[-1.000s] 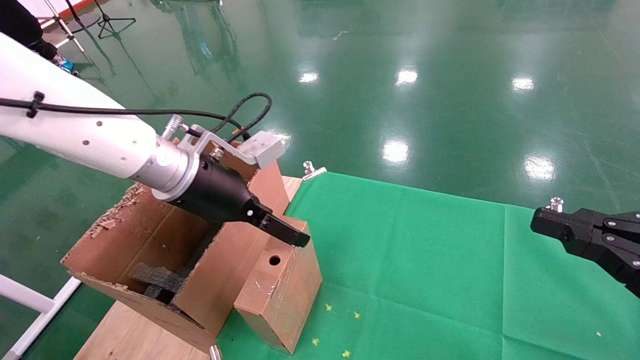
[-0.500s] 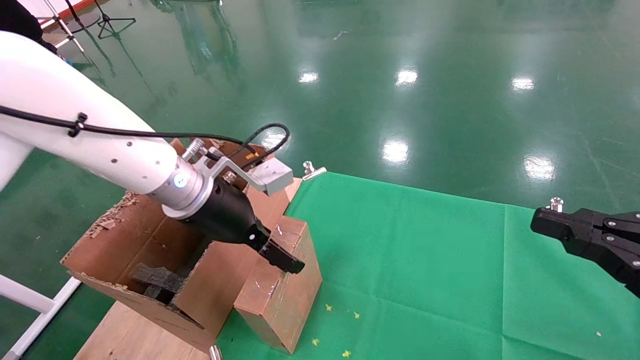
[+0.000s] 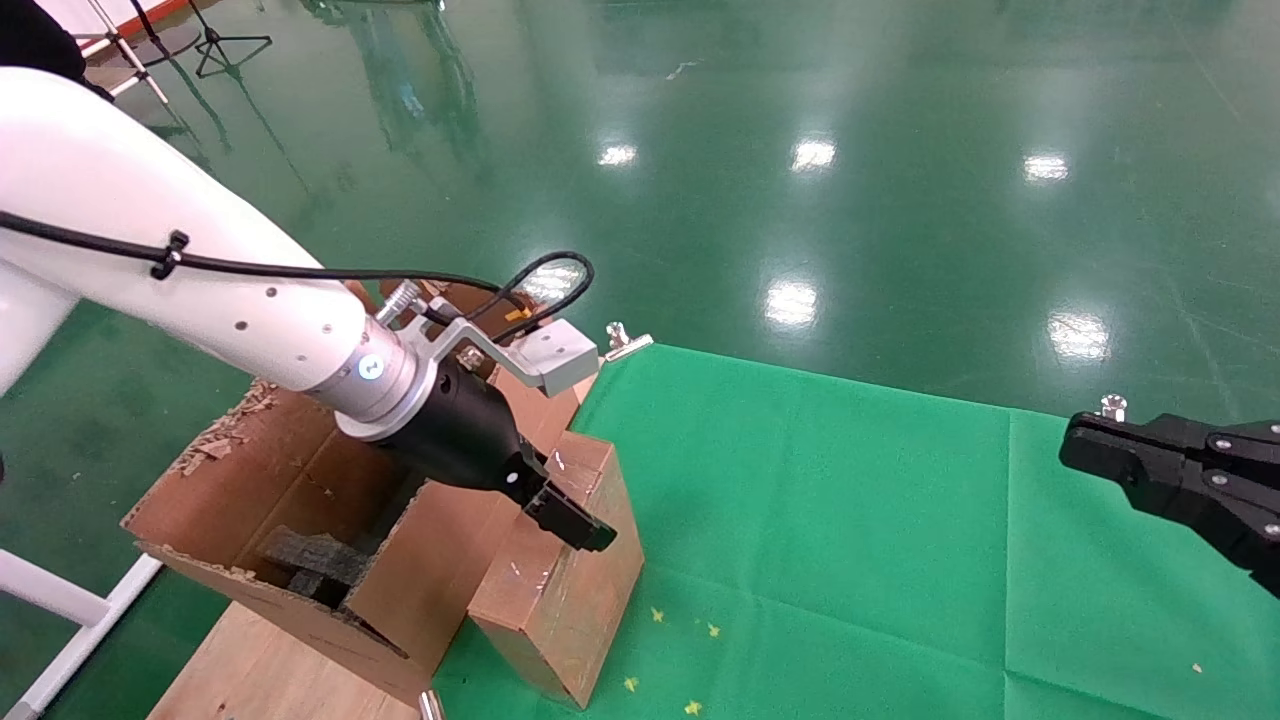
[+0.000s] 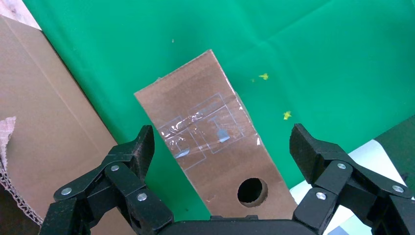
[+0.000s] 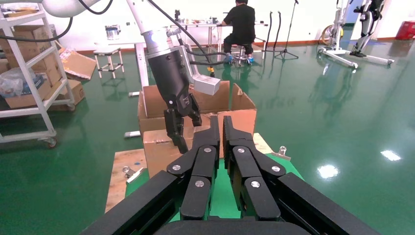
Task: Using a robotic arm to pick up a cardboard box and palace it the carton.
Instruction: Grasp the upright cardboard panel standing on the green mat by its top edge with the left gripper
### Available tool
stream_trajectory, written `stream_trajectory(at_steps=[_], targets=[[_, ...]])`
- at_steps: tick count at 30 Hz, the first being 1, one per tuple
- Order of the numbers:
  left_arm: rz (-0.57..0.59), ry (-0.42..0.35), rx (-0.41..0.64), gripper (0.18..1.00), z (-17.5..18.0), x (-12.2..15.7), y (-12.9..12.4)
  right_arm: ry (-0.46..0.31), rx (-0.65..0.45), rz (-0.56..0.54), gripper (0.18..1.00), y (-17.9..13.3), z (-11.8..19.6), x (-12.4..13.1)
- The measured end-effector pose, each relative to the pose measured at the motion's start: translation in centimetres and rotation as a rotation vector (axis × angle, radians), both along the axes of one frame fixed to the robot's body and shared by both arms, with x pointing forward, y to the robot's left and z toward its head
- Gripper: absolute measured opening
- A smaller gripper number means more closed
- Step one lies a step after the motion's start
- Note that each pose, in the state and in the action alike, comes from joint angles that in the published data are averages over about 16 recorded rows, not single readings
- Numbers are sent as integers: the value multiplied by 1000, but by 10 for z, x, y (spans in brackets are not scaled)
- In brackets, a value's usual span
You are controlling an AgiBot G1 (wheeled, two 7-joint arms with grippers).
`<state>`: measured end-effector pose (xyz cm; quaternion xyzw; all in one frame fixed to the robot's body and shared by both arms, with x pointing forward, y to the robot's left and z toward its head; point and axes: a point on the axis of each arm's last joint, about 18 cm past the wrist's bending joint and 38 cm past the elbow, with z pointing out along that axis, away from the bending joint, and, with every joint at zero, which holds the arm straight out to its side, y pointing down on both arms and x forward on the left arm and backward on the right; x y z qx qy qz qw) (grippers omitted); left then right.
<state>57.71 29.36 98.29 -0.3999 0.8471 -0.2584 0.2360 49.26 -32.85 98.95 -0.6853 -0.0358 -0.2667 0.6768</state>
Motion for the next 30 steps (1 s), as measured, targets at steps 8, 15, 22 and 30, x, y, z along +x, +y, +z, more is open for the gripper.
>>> stream_trajectory(at_steps=[8, 15, 22, 30], targets=[[5, 0, -9, 985, 1, 0, 0, 0, 0, 0, 255, 0, 0, 0], [7, 1, -13, 937, 1, 0, 0, 0, 0, 0, 356, 0, 0, 0], [9, 1, -16, 843, 1, 0, 0, 0, 0, 0, 501, 0, 0, 0], [-1, -12, -8, 669, 4, 2, 2, 0, 0, 0, 688, 0, 0, 0]])
